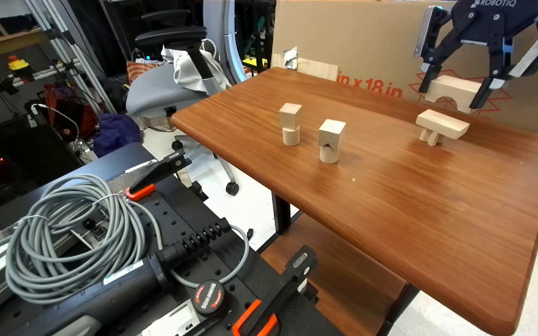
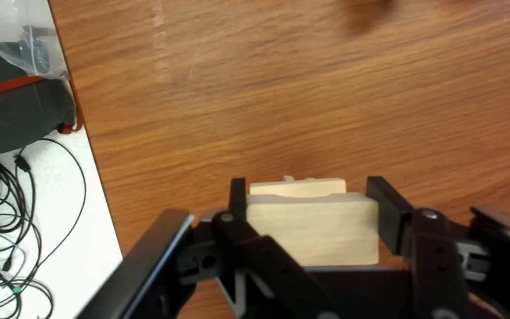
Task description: Pick up the object that is alone on the table and put it on top of the rectangular object on the right side of the table
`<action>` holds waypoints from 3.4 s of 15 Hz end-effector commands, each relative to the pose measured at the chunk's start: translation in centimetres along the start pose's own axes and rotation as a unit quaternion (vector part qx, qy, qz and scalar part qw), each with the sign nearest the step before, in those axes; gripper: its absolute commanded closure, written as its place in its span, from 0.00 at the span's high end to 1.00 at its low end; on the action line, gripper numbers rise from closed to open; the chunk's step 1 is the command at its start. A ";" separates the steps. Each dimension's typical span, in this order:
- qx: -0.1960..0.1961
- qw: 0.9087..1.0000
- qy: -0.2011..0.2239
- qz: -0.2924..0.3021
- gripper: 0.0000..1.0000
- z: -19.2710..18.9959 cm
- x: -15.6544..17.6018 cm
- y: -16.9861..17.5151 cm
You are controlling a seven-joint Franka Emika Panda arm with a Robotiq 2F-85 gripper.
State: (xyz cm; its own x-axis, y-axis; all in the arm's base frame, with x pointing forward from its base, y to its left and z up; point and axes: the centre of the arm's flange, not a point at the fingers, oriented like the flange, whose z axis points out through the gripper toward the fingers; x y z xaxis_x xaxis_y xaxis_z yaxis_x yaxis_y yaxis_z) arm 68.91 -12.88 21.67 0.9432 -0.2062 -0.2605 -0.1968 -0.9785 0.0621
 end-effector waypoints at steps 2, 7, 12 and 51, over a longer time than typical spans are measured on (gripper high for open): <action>-0.007 1.000 -0.004 0.011 0.42 0.5 2.0 -0.2; -0.011 1.000 -0.011 0.013 0.42 1.5 2.6 -0.6; -0.012 1.000 -0.009 0.011 0.42 1.5 2.3 -0.7; -0.033 0.988 0.068 -0.138 1.00 -3.8 -8.9 -1.9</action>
State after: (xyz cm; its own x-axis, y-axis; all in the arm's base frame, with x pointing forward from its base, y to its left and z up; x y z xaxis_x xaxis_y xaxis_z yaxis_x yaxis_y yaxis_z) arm 65.02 -9.86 26.79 0.9843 0.0461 -0.1702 0.0591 -0.9957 0.0718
